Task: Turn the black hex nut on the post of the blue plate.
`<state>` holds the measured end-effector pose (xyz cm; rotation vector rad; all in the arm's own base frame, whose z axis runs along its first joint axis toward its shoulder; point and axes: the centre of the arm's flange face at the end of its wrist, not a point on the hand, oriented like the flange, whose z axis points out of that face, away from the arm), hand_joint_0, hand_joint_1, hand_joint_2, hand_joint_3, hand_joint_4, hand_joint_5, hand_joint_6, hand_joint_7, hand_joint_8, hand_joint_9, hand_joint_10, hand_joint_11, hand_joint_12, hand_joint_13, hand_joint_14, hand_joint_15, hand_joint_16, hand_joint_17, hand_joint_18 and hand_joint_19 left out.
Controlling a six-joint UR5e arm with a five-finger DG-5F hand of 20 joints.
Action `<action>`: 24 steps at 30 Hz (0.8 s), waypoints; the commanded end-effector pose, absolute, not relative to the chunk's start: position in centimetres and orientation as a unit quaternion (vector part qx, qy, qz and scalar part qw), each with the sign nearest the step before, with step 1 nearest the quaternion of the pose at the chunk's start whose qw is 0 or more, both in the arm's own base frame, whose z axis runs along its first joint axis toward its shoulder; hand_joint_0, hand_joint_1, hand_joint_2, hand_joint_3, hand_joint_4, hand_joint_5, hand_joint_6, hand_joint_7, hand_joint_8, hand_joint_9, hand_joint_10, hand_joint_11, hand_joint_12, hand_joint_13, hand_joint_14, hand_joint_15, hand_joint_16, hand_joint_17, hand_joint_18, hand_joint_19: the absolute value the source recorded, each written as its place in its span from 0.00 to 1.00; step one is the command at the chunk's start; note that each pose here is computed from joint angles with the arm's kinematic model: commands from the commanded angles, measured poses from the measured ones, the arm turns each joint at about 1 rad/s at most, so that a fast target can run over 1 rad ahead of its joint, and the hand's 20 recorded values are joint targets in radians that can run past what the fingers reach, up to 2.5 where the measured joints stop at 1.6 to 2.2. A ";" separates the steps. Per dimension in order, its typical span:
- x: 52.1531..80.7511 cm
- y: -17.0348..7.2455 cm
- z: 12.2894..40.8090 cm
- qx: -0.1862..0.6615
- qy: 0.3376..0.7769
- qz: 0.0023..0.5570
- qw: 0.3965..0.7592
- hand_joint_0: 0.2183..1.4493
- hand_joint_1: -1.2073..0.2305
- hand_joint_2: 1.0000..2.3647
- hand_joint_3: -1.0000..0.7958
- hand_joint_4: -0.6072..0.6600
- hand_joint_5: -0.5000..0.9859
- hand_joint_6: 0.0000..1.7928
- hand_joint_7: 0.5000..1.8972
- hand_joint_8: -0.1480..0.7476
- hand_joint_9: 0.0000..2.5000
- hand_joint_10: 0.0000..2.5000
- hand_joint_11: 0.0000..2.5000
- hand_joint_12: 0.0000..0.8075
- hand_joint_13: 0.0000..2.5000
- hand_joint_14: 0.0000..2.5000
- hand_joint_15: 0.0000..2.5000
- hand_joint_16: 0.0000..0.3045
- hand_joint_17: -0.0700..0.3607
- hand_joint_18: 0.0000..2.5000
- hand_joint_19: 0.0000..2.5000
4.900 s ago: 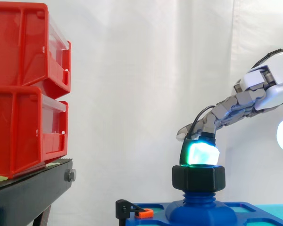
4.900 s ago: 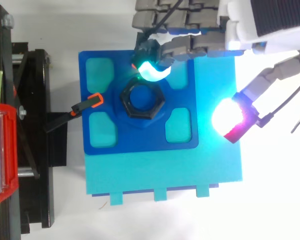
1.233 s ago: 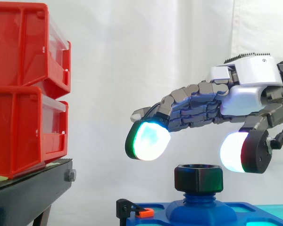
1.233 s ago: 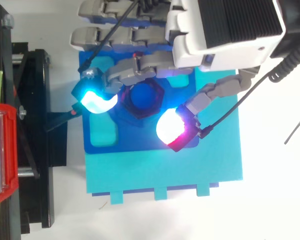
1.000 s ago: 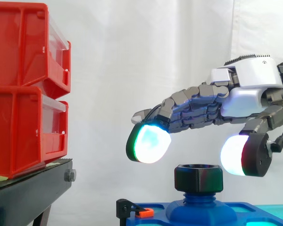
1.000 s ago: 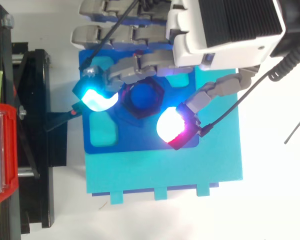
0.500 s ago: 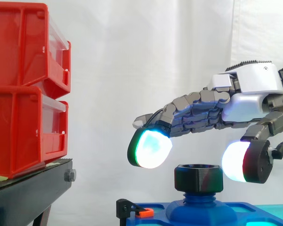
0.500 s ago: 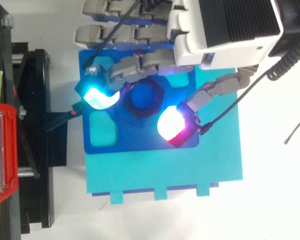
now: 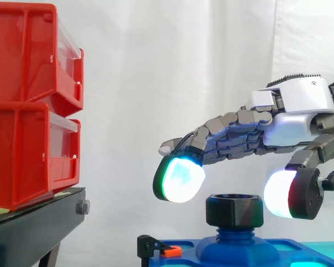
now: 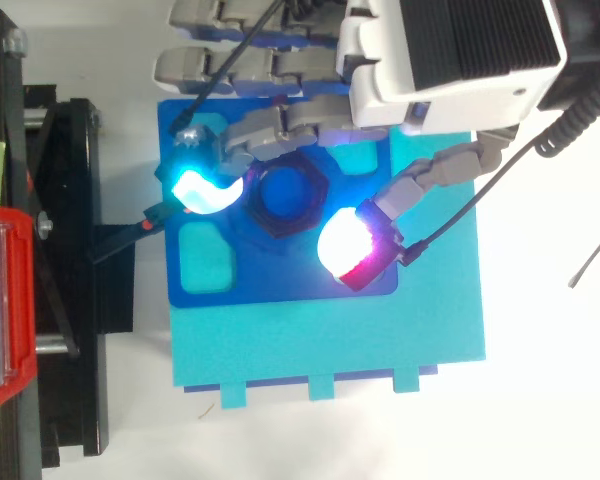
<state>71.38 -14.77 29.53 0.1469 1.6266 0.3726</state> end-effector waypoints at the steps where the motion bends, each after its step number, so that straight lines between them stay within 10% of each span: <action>1: 71.3 -14.9 29.5 0.066 0.722 0.165 0.669 0.16 0.31 0.00 0.28 0.49 0.13 0.28 0.10 0.34 0.00 0.00 0.00 0.43 0.00 0.00 0.00 0.18 0.45 0.00 0.02; 24: 71.3 -15.2 29.6 0.061 0.722 0.162 0.670 0.16 0.33 0.00 0.28 0.55 0.13 0.28 0.13 0.36 0.00 0.00 0.00 0.44 0.00 0.00 0.00 0.18 0.44 0.00 0.02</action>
